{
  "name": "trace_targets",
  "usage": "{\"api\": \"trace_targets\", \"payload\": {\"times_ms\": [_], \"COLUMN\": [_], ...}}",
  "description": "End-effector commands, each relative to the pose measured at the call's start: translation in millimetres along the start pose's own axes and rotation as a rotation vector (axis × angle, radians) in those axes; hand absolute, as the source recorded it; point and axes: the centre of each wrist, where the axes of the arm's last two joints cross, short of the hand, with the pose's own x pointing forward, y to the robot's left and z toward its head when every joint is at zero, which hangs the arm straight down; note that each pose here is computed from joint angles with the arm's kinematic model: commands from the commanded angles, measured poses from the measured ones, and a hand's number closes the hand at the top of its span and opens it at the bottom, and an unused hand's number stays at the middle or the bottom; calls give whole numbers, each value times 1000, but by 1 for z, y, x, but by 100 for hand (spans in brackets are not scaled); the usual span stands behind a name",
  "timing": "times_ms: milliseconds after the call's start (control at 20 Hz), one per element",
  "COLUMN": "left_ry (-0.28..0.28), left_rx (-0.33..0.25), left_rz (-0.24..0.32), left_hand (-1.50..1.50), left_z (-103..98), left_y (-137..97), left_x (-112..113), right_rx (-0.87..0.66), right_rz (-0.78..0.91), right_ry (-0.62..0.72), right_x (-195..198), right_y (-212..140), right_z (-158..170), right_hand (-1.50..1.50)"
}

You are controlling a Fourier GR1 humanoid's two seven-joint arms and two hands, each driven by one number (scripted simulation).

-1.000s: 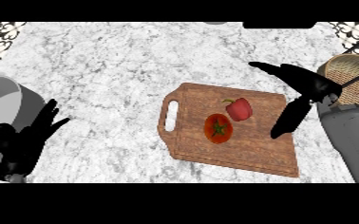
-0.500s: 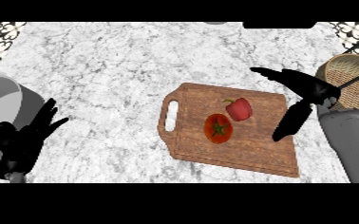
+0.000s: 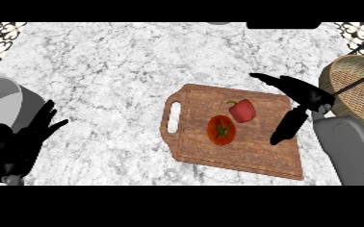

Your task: Pick the bell pepper from the cutting board and place it in the tiered basket

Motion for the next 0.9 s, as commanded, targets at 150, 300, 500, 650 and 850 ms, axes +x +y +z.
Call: {"api": "trace_targets", "payload": {"times_ms": [150, 300, 500, 650, 850], "left_ry": [32, 41, 48, 47, 39], "left_rx": [-9, 13, -14, 4, -12], "left_rz": [-1, -7, -13, 3, -10], "left_hand": [0, 0, 0, 0, 0], "left_z": [-1, 9, 3, 11, 4], "left_y": [-4, 1, -6, 12, -6], "left_x": [-3, 10, -5, -15, -14], "right_rx": [0, -11, 20, 9, 39], "right_rz": [-5, -19, -9, -31, -4], "right_ry": [-12, -16, 14, -4, -3], "right_x": [0, 14, 0, 28, 3], "right_y": [13, 18, 26, 37, 46], "right_z": [-18, -28, -41, -51, -55], "right_hand": [-150, -150, -150, -150, -150]}}
